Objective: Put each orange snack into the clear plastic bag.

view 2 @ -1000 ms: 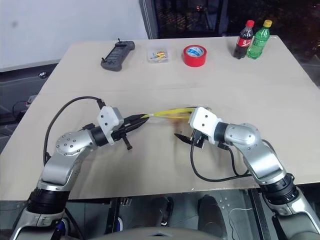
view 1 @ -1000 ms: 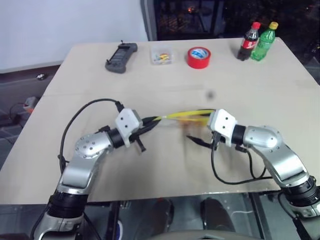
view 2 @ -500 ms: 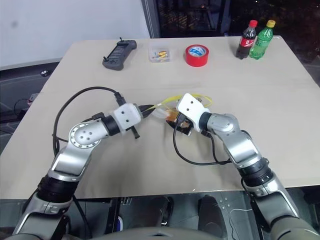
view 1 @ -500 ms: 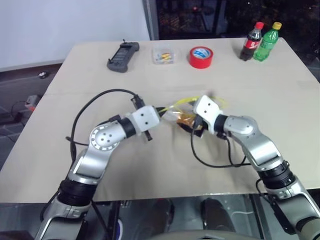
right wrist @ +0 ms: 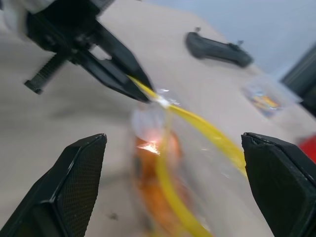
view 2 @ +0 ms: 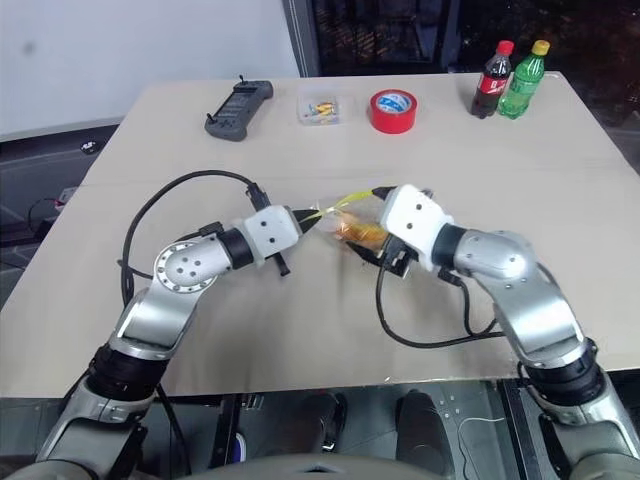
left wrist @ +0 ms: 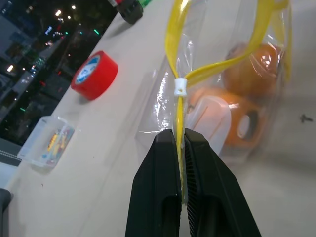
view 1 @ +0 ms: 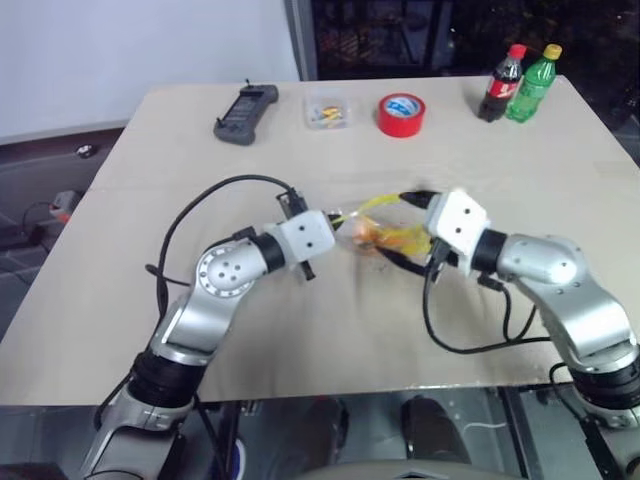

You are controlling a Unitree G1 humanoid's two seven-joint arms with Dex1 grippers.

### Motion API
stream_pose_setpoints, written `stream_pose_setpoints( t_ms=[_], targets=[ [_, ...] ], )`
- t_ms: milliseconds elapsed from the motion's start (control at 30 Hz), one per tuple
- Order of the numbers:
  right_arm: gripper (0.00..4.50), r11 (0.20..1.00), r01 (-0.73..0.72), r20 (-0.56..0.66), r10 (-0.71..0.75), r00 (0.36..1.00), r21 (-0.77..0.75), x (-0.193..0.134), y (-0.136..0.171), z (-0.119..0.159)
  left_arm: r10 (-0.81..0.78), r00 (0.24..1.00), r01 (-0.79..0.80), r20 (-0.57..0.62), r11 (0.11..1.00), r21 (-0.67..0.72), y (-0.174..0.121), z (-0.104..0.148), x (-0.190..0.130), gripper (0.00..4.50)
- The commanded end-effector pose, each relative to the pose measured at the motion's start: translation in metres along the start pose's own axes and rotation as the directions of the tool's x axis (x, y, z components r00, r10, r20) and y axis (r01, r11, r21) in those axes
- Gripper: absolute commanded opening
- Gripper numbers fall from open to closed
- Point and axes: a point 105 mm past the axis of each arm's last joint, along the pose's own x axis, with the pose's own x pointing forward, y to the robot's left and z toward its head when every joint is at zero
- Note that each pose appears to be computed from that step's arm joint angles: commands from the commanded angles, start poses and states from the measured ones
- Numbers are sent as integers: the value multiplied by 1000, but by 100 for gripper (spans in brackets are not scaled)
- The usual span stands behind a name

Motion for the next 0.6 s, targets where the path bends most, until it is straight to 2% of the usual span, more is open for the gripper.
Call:
stream_pose_setpoints(
  t_ms=[33, 167, 333, 367, 433, 533, 600],
  targets=[
    [448, 973, 82, -136, -113, 984, -214, -20, -26, -21, 23, 999, -23, 33, 1000, 8, 7, 8, -3, 0],
    [448, 954, 56, -215, -124, 969, -296, -22, -33, -47, 14, 999, -14, 39, 1000, 2, 5, 9, -5, 0],
    [448, 946, 73, -195, -140, 971, -314, -16, -41, -47, 20, 999, -20, 32, 1000, 0, 7, 7, -7, 0],
    [395, 949, 82, -178, -141, 974, -304, -16, -42, -42, 22, 999, -22, 29, 1000, 0, 8, 6, -8, 0],
    [319, 950, 85, -161, -139, 977, -300, -16, -43, -38, 25, 999, -25, 24, 1000, -1, 8, 5, -10, 0],
    [164, 947, 75, -159, -130, 979, -313, -18, -43, -35, 29, 999, -29, 15, 1000, -2, 10, 2, -12, 0],
    [164, 944, 66, -158, -123, 980, -324, -20, -43, -32, 31, 999, -31, 11, 1000, -2, 10, 0, -13, 0]
  ],
)
